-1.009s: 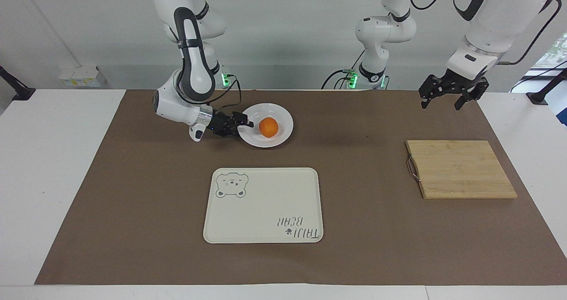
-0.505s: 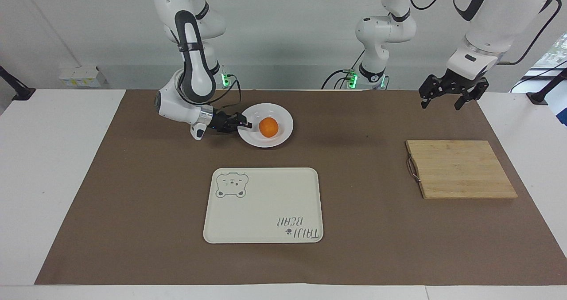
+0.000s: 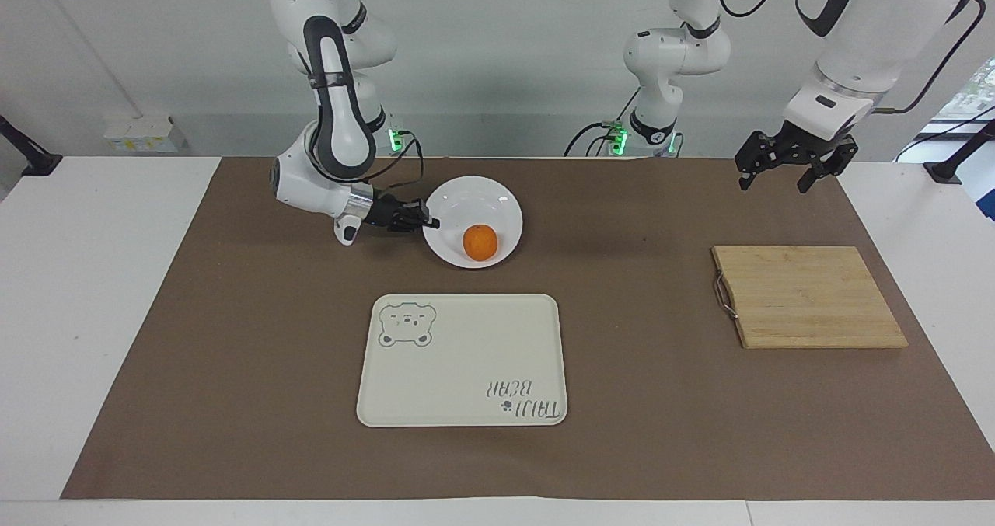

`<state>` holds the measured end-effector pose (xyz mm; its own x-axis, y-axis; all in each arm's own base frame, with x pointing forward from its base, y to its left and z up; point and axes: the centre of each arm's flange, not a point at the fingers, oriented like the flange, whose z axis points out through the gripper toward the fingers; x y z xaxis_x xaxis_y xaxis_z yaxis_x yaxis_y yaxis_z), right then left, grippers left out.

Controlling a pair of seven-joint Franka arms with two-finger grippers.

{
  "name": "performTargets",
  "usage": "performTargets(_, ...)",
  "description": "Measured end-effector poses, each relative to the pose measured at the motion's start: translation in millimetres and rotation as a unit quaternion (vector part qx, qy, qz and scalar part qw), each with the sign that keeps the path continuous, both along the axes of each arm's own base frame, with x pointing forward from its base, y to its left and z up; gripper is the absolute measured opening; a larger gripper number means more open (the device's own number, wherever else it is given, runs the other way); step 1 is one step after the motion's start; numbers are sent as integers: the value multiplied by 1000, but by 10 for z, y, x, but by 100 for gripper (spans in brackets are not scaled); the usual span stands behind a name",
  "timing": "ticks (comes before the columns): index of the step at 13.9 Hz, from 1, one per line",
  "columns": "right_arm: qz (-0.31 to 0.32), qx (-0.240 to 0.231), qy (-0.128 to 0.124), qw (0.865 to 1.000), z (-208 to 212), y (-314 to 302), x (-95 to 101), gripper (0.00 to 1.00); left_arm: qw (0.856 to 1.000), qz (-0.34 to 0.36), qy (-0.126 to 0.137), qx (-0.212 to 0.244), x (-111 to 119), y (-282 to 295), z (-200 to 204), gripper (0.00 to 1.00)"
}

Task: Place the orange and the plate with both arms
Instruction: 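Grip the plate rim with the right gripper, then slide the plate with the orange onto the bear tray with the right gripper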

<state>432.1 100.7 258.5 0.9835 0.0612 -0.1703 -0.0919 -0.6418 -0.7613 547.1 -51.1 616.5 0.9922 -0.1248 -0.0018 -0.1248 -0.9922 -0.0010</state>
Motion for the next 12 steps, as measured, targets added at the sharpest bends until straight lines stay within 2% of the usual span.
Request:
performTargets(3,9,31,-59,998,79,36,128,5,1000,0,0,0,0,0,0,100)
performTargets(4,4,42,-71,997,108,55,188,5,1000,0,0,0,0,0,0,100)
performTargets(9,-17,72,-90,993,257,115,487,5,1000,0,0,0,0,0,0,100)
performTargets(12,-33,71,-95,992,370,82,776,5,1000,0,0,0,0,0,0,100)
